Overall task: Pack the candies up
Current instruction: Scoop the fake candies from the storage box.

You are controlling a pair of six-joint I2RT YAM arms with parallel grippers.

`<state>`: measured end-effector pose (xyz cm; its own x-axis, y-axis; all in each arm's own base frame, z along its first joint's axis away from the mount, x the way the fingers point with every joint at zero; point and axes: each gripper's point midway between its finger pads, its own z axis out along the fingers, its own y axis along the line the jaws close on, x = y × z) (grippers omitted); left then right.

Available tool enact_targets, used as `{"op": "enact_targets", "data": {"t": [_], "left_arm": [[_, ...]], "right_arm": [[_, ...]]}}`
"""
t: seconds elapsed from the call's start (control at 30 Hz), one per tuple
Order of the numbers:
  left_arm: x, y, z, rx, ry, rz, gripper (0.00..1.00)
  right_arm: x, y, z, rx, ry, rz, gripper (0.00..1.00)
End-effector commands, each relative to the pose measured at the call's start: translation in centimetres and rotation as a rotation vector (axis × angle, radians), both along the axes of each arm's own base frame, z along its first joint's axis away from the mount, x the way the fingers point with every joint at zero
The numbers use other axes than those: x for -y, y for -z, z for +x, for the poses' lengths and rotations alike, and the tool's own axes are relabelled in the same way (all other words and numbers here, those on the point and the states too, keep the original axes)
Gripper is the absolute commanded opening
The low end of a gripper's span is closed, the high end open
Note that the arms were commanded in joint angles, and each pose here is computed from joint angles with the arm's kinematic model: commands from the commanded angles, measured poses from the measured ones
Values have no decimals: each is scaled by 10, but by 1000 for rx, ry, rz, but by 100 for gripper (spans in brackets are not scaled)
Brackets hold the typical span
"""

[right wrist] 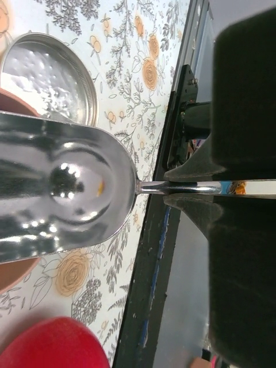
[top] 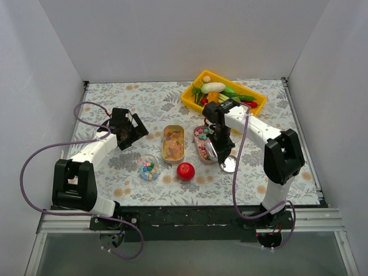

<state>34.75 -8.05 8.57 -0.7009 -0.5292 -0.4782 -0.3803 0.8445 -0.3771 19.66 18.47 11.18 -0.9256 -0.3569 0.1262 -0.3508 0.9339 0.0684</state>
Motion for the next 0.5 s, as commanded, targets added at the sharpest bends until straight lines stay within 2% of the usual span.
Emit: {"op": "enact_targets", "data": {"t": [0.0, 0.2, 0.47], "left_arm": [[-1, -6, 1, 33, 4, 9, 98], [0, -3, 3, 33, 6, 7, 98], [14, -19, 21, 83, 69, -33, 98]], "right_arm": [[-14, -11, 14, -17, -2, 101, 1], [-33, -8, 25, -50, 6, 154, 1], [-28, 2, 10, -114, 17, 139, 1]]}}
